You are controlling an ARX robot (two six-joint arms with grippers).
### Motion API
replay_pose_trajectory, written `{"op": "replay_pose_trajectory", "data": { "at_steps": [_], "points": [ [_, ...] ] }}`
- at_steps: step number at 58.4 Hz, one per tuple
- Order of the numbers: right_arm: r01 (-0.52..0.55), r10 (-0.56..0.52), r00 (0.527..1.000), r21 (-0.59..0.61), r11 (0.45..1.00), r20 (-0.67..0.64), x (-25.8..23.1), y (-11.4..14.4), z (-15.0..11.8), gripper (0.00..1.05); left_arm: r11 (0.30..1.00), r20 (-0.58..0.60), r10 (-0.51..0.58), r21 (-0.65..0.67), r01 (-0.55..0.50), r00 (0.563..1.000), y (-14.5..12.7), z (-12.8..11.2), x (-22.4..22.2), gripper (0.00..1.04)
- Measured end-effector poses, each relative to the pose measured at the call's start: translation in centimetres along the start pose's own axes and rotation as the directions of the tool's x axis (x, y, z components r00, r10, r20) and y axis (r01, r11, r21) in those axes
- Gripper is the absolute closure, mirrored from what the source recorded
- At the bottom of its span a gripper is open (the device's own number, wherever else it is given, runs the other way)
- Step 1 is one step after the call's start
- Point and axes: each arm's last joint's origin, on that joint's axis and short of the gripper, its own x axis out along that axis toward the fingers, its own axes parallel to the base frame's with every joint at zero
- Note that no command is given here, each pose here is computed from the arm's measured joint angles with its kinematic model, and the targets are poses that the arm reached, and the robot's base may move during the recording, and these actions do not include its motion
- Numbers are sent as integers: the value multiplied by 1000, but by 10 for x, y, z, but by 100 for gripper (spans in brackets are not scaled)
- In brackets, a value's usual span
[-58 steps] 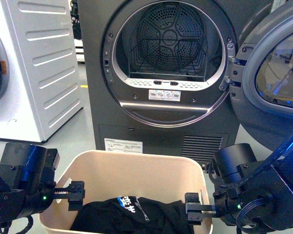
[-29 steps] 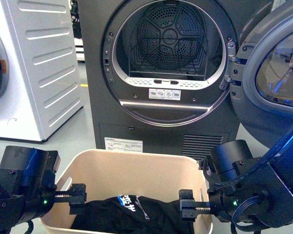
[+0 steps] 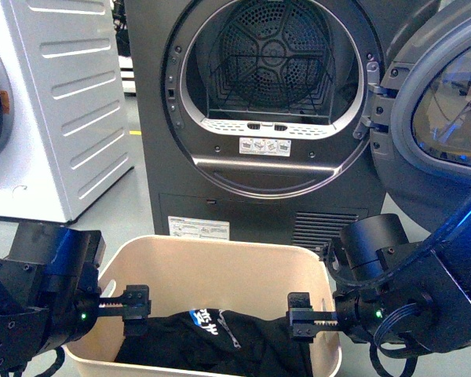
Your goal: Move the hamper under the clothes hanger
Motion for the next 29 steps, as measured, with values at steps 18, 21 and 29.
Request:
{"op": "replay_pose_trajectory", "data": {
  "at_steps": [18,21,29],
  "points": [
    [-2,2,1000,-1,1000,-1,0,-3,1,8,1000,-6,18,-7,-18,1000,6,-5,-12,7],
    [-2,2,1000,-1,1000,-1,0,-3,1,8,1000,-4,26,-10,-26,1000,9,-6,-14,7],
    [-1,1,1000,1,1000,-1,0,-4,1,8,999,-8,46,-21,-46,999,19,-8,-14,7]
  ]
}}
